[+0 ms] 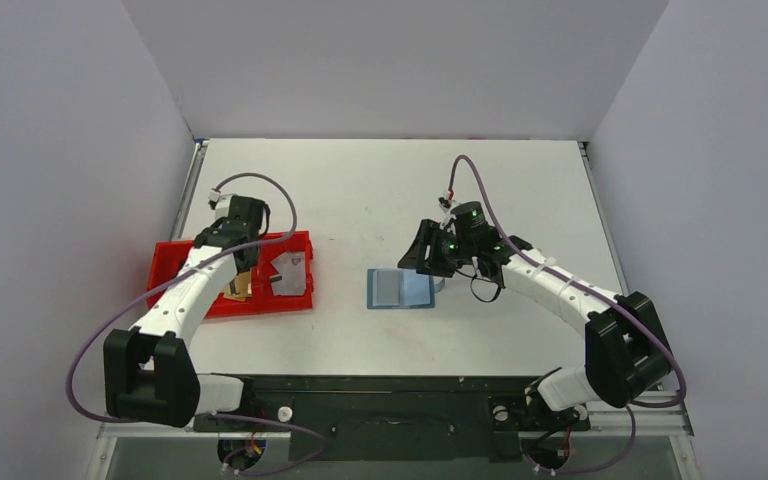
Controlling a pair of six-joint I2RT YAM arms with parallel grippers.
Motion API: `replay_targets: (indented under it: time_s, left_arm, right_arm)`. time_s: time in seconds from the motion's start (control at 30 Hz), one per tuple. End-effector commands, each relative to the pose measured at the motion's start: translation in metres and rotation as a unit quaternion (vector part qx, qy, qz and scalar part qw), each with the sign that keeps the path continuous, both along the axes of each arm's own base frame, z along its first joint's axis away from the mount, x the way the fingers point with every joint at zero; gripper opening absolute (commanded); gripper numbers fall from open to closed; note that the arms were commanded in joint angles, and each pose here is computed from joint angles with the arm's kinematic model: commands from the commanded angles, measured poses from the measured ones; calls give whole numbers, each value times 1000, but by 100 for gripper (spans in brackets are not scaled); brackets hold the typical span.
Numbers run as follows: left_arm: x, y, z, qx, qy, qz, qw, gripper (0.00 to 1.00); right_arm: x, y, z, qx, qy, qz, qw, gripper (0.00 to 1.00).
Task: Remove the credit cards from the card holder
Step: Place the credit card in the storage box.
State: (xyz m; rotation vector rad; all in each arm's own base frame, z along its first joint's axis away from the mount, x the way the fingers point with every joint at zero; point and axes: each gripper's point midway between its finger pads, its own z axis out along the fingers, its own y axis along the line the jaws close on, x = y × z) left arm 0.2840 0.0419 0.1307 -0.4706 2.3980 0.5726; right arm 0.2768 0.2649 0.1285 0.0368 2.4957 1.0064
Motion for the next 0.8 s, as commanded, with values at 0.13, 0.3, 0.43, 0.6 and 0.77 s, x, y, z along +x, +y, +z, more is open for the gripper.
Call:
replay_targets:
  time_s: [0.13, 0.3, 0.43, 0.6, 0.77]
  left_arm:
    - [21, 12, -17, 33, 35, 8, 999, 0]
    - [19, 15, -29, 39, 69, 10, 997, 0]
    - [19, 12, -36, 10, 75, 13, 997, 18]
    - [20, 12, -32, 5, 69, 18, 997, 35]
    - [21, 9, -21, -9, 43, 17, 999, 42]
  right_arm:
    - [-6, -2, 25, 7, -38, 24, 999, 51]
    - [-9, -4, 28, 7, -44, 27, 999, 51]
    - [-10, -6, 29, 4, -49, 28, 998, 52]
    - [-12, -7, 28, 1, -47, 30, 998, 51]
    - [-10, -5, 27, -4, -46, 29, 999, 52]
